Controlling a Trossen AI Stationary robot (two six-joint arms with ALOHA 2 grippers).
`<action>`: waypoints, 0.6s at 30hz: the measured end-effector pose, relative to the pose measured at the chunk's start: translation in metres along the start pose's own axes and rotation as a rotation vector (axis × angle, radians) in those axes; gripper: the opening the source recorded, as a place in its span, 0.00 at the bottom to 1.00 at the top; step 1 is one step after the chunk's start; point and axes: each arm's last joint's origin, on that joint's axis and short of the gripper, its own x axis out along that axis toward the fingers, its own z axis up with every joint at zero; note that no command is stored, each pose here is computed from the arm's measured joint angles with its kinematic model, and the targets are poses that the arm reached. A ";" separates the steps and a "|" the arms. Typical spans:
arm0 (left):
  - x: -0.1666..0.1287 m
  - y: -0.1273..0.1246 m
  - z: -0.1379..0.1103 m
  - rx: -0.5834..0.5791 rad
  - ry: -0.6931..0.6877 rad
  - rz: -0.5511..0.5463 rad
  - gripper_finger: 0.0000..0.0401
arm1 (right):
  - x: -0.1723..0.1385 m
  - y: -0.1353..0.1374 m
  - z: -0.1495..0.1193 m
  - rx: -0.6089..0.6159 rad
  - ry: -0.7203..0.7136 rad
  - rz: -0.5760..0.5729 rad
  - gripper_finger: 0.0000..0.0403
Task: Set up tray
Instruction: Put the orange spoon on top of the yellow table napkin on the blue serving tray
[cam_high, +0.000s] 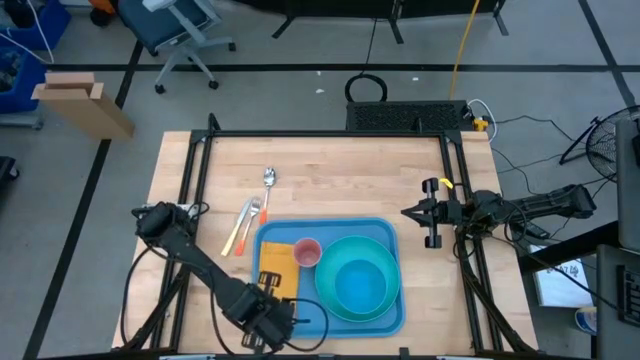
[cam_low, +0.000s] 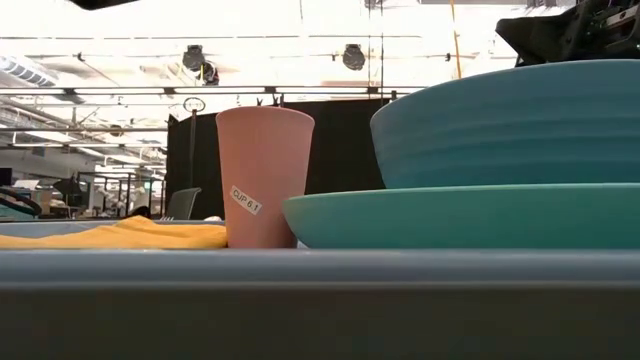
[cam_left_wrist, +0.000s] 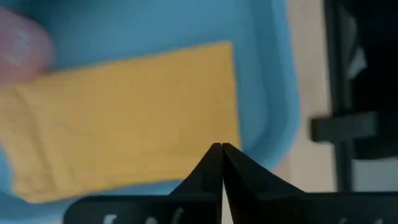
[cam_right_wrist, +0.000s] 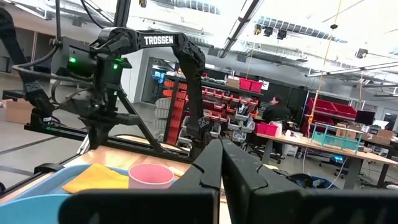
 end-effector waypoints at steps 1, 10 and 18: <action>0.000 0.000 0.000 0.011 -0.010 0.017 0.02 | 0.000 0.000 0.000 0.000 0.000 0.000 0.00; -0.004 0.029 0.000 0.038 -0.018 0.337 0.01 | 0.000 0.000 0.000 0.017 0.000 0.001 0.00; -0.065 0.076 0.019 0.215 -0.348 0.301 0.01 | 0.000 0.000 0.000 0.015 0.000 0.001 0.00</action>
